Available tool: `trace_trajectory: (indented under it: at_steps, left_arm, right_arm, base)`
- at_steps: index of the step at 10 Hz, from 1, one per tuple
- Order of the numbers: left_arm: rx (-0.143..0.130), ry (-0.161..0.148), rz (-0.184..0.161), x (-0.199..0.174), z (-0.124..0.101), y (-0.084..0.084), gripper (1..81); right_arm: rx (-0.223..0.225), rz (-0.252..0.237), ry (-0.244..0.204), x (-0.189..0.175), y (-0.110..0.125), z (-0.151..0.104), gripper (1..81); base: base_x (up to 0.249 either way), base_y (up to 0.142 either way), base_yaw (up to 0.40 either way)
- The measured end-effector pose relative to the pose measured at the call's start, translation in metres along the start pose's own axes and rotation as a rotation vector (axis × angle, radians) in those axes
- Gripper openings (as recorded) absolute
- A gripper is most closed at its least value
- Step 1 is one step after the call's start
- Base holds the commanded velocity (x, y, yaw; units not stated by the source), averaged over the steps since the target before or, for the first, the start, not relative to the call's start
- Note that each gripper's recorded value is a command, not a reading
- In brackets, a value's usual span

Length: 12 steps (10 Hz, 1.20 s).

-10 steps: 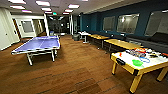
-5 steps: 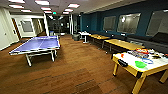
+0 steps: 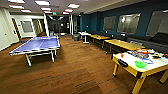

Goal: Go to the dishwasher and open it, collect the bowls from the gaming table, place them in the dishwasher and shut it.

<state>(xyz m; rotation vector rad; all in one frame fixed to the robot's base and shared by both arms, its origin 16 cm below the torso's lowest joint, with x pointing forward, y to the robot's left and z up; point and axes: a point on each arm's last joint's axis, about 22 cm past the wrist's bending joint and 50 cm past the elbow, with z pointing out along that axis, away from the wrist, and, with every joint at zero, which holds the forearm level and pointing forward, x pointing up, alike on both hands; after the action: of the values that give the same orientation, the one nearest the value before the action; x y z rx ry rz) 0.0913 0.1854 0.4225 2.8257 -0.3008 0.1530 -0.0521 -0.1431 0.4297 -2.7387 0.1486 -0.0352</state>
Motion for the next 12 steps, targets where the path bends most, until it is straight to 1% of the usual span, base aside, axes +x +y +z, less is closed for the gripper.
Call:
trace_trajectory:
  at_steps: [2, 4, 5, 10, 12]
  left_arm:
    - [0.002, 0.001, 0.001, 0.0, 0.0, -0.002, 81.1]
    - [0.003, 0.001, 0.0, 0.0, -0.001, -0.002, 81.1]
    - [0.003, 0.002, 0.0, 0.001, -0.001, -0.002, 81.1]
    - [0.008, 0.001, 0.0, 0.0, -0.002, -0.007, 81.1]
    - [0.008, 0.001, 0.0, 0.0, -0.002, -0.007, 81.1]
  right_arm:
    - [-0.011, -0.001, 0.002, 0.002, -0.001, 0.002, 81.1]
    - [-0.036, -0.001, 0.001, 0.002, 0.007, 0.002, 81.1]
    - [-0.04, -0.002, 0.001, 0.002, 0.009, 0.002, 81.1]
    - [-0.034, -0.002, 0.001, 0.002, 0.005, 0.003, 81.1]
    - [-0.035, -0.002, 0.001, 0.001, 0.006, 0.003, 81.1]
  base:
    - [0.0, 0.0, 0.0]
    - [0.0, 0.0, 0.0]
    - [0.0, 0.0, 0.0]
    - [0.0, 0.0, 0.0]
    - [0.0, 0.0, -0.128]
